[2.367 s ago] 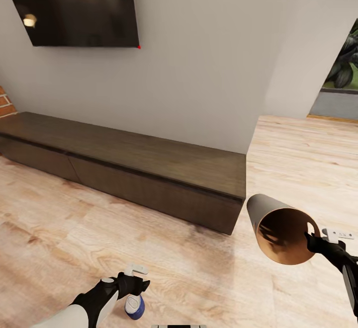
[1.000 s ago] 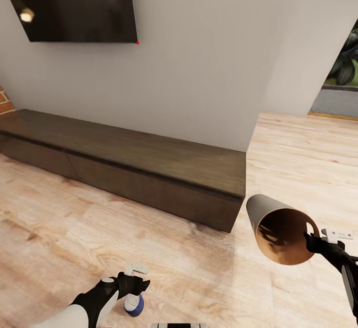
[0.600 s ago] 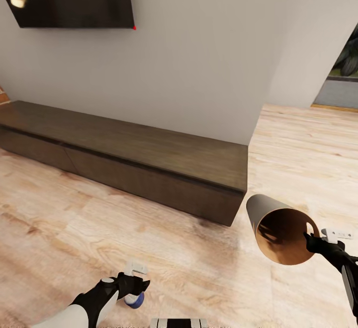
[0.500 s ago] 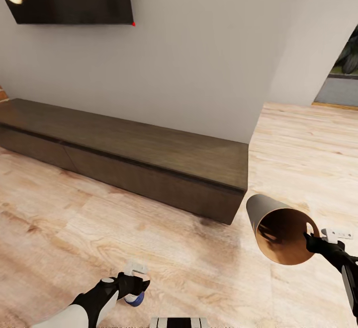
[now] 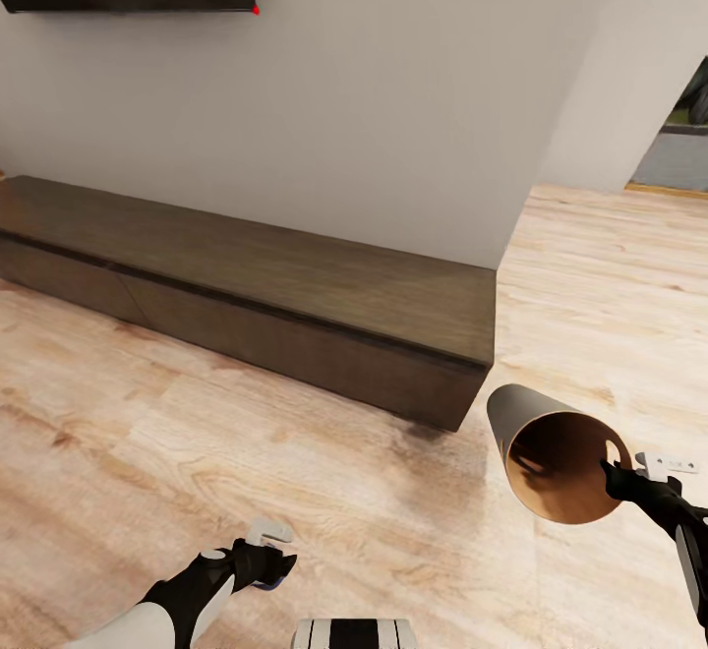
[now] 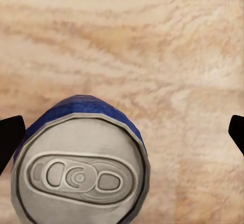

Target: Put the three can of soda from the living room inside the tash can in the kitchen.

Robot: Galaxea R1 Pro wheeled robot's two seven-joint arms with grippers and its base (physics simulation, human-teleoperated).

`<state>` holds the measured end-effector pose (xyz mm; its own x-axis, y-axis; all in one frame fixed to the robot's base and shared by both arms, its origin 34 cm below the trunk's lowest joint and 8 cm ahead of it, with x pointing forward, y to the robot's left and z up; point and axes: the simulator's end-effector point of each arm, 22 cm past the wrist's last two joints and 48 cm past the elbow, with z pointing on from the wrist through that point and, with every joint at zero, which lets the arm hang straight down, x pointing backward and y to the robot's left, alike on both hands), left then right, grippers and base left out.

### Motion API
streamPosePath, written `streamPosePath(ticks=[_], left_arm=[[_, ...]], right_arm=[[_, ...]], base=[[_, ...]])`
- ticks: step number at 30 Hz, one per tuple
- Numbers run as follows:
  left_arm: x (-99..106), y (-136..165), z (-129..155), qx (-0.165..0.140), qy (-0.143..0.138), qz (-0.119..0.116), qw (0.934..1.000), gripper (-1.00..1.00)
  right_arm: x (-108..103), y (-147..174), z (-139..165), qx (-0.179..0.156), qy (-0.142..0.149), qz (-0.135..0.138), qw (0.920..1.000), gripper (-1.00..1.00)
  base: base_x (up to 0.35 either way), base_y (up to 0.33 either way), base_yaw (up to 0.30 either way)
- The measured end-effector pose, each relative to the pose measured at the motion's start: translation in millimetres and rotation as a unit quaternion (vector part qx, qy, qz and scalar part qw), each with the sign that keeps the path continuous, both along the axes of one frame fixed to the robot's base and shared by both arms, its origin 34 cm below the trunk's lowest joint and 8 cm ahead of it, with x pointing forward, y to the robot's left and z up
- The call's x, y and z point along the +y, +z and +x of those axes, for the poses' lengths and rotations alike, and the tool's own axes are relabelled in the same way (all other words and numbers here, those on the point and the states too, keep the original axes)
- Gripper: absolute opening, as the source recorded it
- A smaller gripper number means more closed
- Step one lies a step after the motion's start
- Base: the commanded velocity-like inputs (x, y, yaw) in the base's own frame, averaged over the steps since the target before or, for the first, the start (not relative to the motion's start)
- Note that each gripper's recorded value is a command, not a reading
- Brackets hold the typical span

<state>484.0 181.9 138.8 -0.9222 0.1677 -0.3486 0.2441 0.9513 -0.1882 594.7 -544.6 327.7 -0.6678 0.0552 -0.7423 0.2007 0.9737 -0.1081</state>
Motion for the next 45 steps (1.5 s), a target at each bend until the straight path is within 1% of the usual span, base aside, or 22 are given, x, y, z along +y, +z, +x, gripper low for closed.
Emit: streamPosePath(ticks=[45], left_arm=[[-0.5,0.6,1.3,-0.002,-0.002,0.0,1.0,1.0]], right_arm=[[1.4,-0.6,0.2,0.0,0.001,0.001,1.0,-1.0]], base=[[0.0,0.0,0.0]])
